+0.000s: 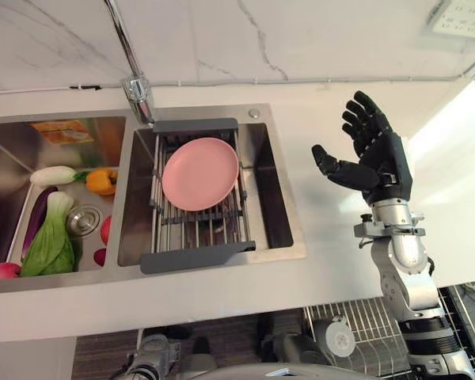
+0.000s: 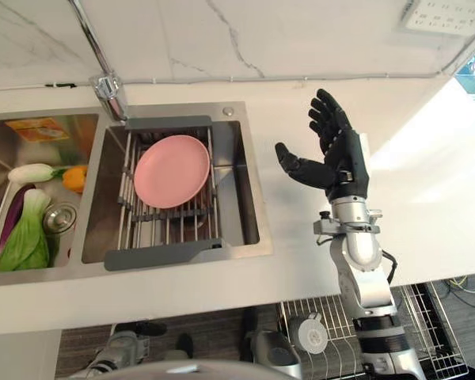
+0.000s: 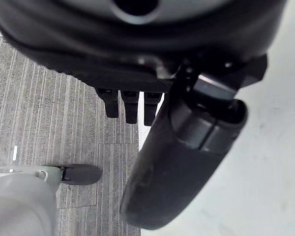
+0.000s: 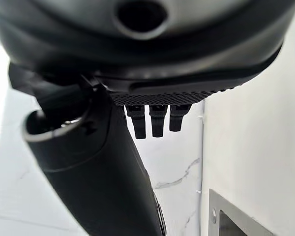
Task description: Place the dishes in the dishwasher.
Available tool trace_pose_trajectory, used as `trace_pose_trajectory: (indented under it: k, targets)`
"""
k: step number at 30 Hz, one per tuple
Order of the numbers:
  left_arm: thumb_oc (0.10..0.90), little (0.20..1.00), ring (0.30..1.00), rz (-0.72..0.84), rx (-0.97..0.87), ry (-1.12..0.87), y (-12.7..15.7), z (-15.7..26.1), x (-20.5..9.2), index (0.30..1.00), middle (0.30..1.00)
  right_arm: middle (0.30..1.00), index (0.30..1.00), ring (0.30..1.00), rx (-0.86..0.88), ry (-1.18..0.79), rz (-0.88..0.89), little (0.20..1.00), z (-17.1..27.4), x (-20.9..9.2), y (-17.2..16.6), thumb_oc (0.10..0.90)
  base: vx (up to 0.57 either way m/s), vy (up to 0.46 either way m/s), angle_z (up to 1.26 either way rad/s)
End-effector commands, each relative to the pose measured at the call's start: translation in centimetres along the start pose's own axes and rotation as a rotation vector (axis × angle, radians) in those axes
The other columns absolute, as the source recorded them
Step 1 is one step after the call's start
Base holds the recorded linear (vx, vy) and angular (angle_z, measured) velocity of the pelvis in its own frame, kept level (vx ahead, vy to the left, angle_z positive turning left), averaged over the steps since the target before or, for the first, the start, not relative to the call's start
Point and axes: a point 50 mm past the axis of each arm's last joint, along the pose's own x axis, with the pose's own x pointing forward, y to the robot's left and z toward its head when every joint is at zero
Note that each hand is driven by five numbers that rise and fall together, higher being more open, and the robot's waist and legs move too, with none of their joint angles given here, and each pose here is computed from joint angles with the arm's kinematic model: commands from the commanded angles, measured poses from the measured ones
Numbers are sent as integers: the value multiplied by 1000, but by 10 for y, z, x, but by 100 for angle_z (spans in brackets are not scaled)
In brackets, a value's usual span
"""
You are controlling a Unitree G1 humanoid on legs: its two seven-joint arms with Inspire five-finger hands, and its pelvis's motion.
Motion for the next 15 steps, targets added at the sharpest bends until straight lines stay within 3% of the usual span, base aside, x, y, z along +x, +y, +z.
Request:
trace_pose_trajectory:
  k: [1,15]
  targets:
    - [800,900,900,-111,-184,399,13,-113,-27,900,900,900,900,900,42,98,-109,900,-7,-45,-27,800,-27,41,19]
    - [800,900,900,-76,-222,406,21,-119,-29,900,900,900,900,900,13,72,-25,900,-2,-31,-17,800,-22,-16,24]
